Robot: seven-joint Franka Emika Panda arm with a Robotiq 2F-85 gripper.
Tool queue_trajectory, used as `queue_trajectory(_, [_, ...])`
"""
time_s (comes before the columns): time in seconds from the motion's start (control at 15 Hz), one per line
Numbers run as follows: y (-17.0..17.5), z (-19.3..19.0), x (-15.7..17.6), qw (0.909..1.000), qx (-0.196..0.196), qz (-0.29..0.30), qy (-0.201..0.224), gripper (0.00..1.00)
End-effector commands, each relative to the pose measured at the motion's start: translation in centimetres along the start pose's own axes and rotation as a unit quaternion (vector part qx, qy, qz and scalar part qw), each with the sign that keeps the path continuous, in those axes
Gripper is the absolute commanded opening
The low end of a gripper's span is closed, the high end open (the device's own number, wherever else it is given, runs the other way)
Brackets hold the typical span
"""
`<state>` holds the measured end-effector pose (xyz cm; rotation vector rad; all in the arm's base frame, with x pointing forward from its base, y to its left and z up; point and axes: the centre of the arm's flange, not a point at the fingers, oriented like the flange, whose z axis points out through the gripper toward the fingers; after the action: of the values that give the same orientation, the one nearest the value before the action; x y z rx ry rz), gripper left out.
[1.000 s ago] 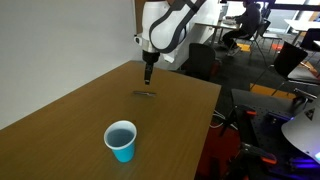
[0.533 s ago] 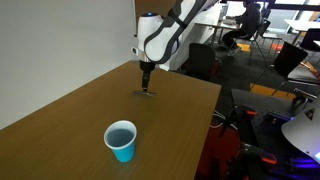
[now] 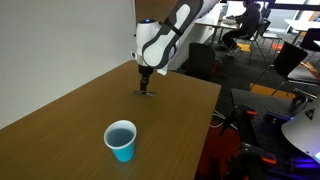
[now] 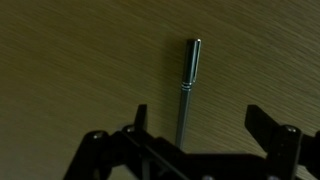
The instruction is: Put the pen in the cup
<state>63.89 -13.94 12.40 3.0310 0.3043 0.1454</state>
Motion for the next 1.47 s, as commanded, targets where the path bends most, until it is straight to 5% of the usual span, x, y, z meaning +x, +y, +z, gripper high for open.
queue_trajectory(0.0, [0.4, 0.8, 1.2, 0.9997, 0.005, 0.024, -0.001, 0.94])
queue_trajectory(0.2, [0.5, 1.3, 1.4, 0.9994, 0.008, 0.034, -0.005, 0.83])
queue_trajectory(0.67, [0.8, 2.8, 1.7, 0.9986, 0.017, 0.047, -0.012, 0.8])
queue_trajectory(1.2, [1.1, 3.3, 2.1, 0.9982, 0.024, 0.053, -0.012, 0.11])
queue_trajectory(1.4, [1.1, 2.9, 2.2, 0.9983, 0.023, 0.053, -0.01, 0.0])
